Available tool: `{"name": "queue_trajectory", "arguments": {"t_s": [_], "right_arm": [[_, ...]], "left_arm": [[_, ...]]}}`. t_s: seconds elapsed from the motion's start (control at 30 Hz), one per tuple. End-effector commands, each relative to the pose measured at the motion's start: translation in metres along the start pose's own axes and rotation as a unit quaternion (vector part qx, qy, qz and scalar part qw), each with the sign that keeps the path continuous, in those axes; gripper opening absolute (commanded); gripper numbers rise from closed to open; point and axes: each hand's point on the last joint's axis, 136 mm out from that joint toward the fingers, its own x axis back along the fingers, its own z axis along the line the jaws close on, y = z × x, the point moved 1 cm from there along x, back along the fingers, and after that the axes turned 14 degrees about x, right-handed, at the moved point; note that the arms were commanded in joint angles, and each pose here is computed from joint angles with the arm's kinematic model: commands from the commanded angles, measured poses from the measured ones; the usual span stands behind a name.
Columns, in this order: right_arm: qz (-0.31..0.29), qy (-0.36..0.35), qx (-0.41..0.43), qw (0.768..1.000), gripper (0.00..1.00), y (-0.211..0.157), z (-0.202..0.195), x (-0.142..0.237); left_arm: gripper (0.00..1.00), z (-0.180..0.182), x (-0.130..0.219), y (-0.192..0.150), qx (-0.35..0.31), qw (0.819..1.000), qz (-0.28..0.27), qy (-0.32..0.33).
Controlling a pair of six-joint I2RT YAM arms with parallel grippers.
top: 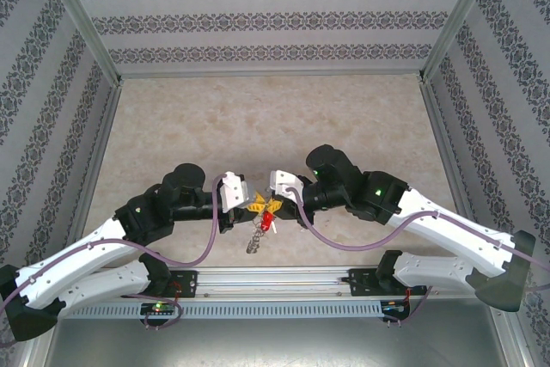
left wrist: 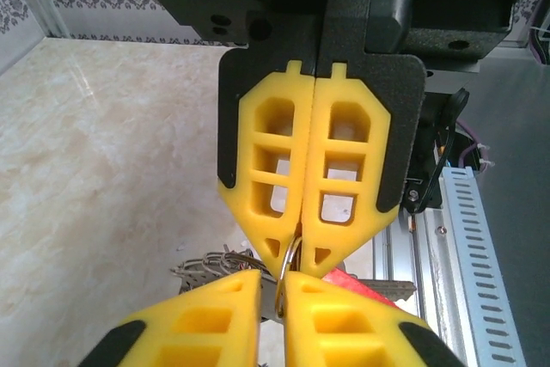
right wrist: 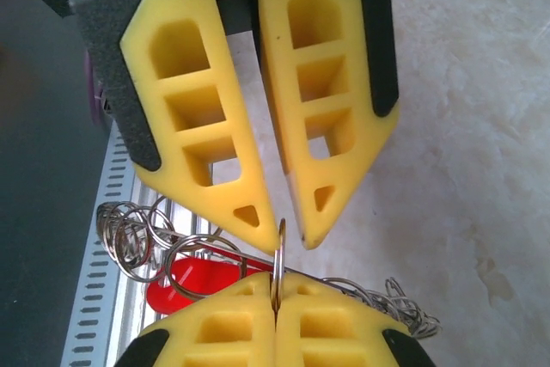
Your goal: Put the keys on the keyring
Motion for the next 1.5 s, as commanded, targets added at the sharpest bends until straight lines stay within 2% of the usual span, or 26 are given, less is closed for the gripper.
{"name": "queue_trajectory", "arguments": {"t_s": [0.0, 0.2, 0.27, 0.4, 0.47, 0.53, 0.67, 1.03, 1.2, 1.37, 1.47], "right_arm": [[-0.032, 0.008, 0.03, 0.999, 0.0, 0.024, 0.003, 0.009], [-0.039, 0.01, 0.035, 0.999, 0.0, 0.027, 0.005, 0.009], [-0.04, 0.01, 0.036, 0.999, 0.0, 0.028, 0.005, 0.009], [-0.041, 0.01, 0.027, 0.999, 0.02, 0.026, 0.006, 0.009], [-0.046, 0.008, 0.019, 0.999, 0.19, 0.026, 0.007, 0.01], [-0.054, 0.004, 0.009, 0.998, 0.28, 0.024, 0.008, 0.011], [-0.08, -0.007, -0.018, 0.997, 0.35, 0.022, 0.01, 0.013], [-0.152, 0.001, -0.054, 0.987, 0.3, 0.031, 0.02, 0.022], [-0.18, 0.002, -0.046, 0.983, 0.3, 0.038, 0.023, 0.027], [-0.193, -0.003, -0.035, 0.981, 0.24, 0.04, 0.025, 0.033], [-0.201, 0.005, -0.032, 0.979, 0.28, 0.042, 0.03, 0.037]], "left_arm": [[0.13, -0.006, 0.002, 0.009, -0.009, 1.0, -0.004, -0.009], [0.11, -0.011, -0.002, 0.008, -0.008, 1.0, -0.005, -0.023], [0.0, -0.012, -0.003, 0.007, -0.008, 1.0, -0.006, -0.028], [0.0, -0.017, 0.004, 0.016, -0.011, 0.998, -0.042, -0.037], [0.0, -0.02, 0.012, 0.022, -0.018, 0.997, -0.067, -0.037], [0.0, -0.024, 0.02, 0.028, -0.023, 0.995, -0.089, -0.042], [0.0, -0.031, 0.029, 0.034, -0.03, 0.991, -0.122, -0.054], [0.0, -0.042, 0.038, 0.047, -0.025, 0.975, -0.199, -0.097], [0.0, -0.042, 0.038, 0.05, -0.009, 0.967, -0.229, -0.113], [0.0, -0.042, 0.044, 0.056, -0.005, 0.961, -0.252, -0.112], [0.0, -0.042, 0.043, 0.056, -0.006, 0.963, -0.247, -0.112]]}}
